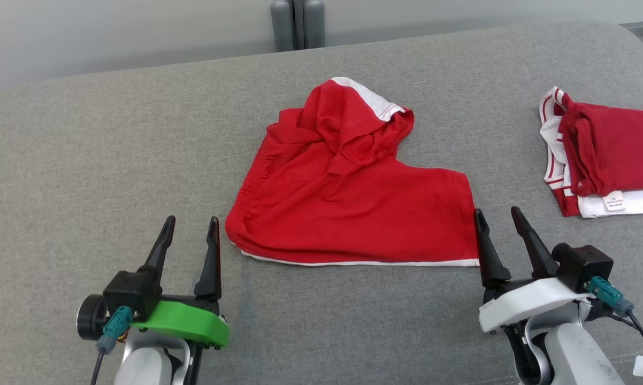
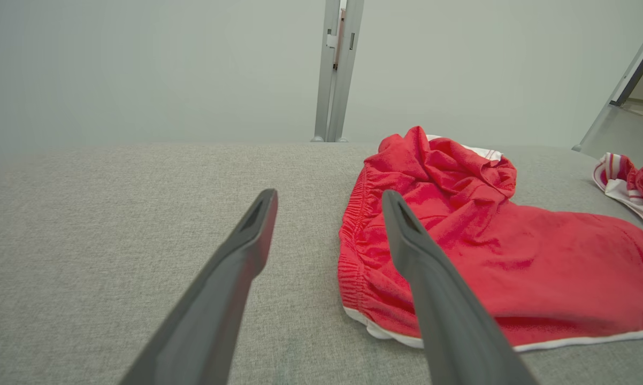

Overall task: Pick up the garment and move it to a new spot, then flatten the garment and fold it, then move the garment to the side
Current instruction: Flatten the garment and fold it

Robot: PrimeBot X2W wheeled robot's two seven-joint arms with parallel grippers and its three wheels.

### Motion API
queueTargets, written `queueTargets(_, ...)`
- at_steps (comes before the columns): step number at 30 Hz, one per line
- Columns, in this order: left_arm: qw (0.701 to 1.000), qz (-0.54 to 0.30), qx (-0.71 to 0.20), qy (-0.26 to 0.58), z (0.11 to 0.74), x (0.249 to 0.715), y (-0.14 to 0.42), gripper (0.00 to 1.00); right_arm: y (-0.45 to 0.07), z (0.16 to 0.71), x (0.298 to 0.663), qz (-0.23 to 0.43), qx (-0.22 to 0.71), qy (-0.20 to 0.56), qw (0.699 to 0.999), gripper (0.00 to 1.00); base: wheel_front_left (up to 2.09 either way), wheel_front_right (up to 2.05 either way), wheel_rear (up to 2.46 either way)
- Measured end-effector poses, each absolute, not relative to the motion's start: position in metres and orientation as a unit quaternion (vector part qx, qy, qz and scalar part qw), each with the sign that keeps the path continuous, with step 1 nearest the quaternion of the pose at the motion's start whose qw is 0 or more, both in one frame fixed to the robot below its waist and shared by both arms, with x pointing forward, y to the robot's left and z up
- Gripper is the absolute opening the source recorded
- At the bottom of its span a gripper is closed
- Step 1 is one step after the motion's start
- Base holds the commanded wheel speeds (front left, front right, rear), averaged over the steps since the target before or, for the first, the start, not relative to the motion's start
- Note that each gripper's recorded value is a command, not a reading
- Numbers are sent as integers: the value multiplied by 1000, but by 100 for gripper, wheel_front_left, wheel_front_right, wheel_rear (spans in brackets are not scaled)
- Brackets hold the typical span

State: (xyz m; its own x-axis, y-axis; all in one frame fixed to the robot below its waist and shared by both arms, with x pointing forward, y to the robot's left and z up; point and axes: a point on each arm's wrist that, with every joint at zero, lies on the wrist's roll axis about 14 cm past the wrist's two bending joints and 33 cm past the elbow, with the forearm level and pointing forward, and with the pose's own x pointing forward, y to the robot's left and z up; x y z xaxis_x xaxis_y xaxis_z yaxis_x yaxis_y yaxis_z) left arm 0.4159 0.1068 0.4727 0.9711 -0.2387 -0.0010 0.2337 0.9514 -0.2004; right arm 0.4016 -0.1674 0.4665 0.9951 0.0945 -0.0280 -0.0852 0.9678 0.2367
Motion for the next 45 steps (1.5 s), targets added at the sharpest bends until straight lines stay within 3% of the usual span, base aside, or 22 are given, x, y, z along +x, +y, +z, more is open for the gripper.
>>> queueTargets(13, 974, -183, -45, 127, 400, 409, 80, 100, -179, 458, 401, 22, 115, 29, 993, 100, 0, 0, 0)
queueTargets(31, 971, -177, 9, 162, 374, 432, 79, 100, -192, 448, 399, 1, 111, 42, 993, 100, 0, 0, 0)
queueTargets(32, 970, -180, 10, 165, 373, 432, 78, 75, -193, 445, 398, -1, 111, 47, 993, 100, 0, 0, 0)
queueTargets(34, 969, -186, 9, 164, 373, 432, 76, 0, -193, 441, 396, -2, 112, 54, 992, 100, 0, 0, 0)
queueTargets(45, 974, -193, -10, 117, 403, 429, 72, 0, -180, 408, 389, 11, 109, 119, 987, 100, 0, 0, 0)
